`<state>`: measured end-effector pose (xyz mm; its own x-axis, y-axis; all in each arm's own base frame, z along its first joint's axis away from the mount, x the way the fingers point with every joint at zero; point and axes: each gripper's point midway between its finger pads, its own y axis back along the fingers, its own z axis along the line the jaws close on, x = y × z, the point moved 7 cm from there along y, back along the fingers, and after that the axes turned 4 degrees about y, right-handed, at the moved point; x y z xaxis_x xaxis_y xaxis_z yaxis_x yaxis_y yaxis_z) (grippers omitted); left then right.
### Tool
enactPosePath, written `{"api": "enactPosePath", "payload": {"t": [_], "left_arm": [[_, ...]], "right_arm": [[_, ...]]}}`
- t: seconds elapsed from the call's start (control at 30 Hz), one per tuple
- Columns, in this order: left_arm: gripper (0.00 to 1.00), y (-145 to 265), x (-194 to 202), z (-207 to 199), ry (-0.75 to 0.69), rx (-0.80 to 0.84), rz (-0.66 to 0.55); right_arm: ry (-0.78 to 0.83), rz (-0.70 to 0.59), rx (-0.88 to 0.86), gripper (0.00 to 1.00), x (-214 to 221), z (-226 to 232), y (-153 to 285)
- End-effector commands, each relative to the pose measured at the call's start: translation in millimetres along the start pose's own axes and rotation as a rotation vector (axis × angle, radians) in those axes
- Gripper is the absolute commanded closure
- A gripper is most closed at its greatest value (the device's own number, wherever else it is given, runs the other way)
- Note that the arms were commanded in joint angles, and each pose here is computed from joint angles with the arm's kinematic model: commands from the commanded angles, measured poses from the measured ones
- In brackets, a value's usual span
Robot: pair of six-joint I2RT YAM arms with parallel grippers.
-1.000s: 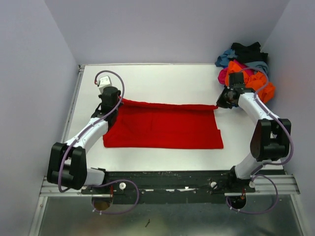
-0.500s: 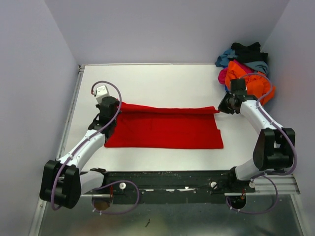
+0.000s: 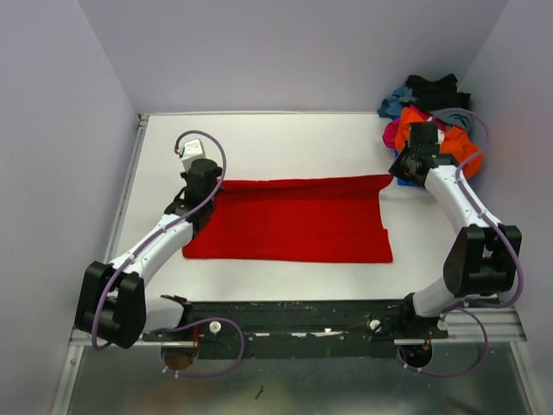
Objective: Fold and stack the t-shirts
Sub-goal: Fold the other side of the tshirt into a rectangle
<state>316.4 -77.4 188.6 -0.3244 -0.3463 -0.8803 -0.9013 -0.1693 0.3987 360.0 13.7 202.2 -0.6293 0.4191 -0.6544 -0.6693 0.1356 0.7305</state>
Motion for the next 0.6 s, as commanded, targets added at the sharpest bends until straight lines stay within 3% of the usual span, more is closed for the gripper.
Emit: {"api": "enactPosePath", "payload": {"t": [0.0, 0.57], "left_arm": [[1.0, 5.5, -9.2, -2.0, -0.01, -0.014, -0.028], [1.0, 33.0, 13.1, 25.7, -0.009, -0.094, 0.018]], "right_arm": [[0.002, 0.021, 0.062, 0.99, 8.3, -9.0, -0.4], [-0.014, 0.136, 0.013, 0.99, 68.6, -24.2, -10.4]]}}
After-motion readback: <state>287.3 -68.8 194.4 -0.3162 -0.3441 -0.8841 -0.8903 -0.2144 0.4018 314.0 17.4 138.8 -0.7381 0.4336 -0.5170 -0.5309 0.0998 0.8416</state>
